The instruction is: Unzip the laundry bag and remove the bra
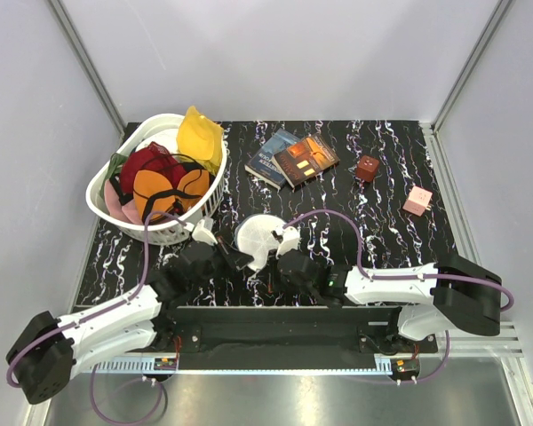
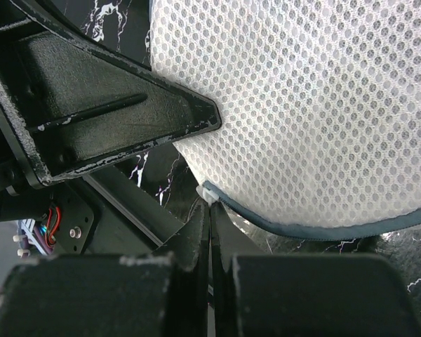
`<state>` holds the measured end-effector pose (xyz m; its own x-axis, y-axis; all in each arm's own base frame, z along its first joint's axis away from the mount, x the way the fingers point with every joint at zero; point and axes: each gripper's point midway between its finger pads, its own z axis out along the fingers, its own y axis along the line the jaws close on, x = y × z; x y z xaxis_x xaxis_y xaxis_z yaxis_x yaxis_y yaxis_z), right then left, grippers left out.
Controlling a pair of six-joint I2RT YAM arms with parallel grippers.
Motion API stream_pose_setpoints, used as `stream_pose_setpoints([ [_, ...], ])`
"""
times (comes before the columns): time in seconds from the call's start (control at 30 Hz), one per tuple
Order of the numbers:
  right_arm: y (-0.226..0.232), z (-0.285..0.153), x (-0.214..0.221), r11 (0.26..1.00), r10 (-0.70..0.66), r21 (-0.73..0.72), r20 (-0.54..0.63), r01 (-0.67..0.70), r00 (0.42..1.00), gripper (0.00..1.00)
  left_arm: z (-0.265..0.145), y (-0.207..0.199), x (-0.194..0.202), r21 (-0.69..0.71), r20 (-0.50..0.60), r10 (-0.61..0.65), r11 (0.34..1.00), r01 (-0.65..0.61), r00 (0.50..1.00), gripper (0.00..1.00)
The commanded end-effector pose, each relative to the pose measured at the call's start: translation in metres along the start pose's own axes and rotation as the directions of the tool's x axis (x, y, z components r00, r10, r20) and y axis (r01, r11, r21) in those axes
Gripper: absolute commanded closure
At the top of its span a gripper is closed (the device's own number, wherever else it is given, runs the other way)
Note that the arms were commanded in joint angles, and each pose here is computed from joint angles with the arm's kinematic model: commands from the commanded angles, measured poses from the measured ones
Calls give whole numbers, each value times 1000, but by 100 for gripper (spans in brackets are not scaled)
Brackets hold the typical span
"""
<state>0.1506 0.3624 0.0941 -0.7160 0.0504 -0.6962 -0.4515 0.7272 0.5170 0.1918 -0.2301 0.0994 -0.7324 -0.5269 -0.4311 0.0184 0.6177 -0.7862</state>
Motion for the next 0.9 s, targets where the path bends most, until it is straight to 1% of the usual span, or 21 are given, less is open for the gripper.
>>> stream_pose_setpoints([
  [0.0,9,2,-15,1000,25,1,57,-25,998,100,3,-14,-14,24,56,10,1000,-11,998,100],
  [0.3,-9,-7,-10,998,40,46,62,-43,997,100,5,-28,-19,65,39,25,997,-28,999,100],
  [0.43,-16,-14,-10,997,53,55,83,-58,995,100,5,-26,-28,79,44,12,997,-15,999,100],
  [0.47,-21,-15,-7,996,55,66,78,-60,995,100,5,-26,-25,89,21,13,996,-15,1000,100],
  [0.53,-25,-19,-6,995,59,72,87,-65,994,100,4,-24,-29,89,24,14,996,-16,1000,100],
  [0.87,-48,-34,-9,986,48,151,116,-65,992,100,0,-19,-40,107,1,42,993,-42,999,100],
])
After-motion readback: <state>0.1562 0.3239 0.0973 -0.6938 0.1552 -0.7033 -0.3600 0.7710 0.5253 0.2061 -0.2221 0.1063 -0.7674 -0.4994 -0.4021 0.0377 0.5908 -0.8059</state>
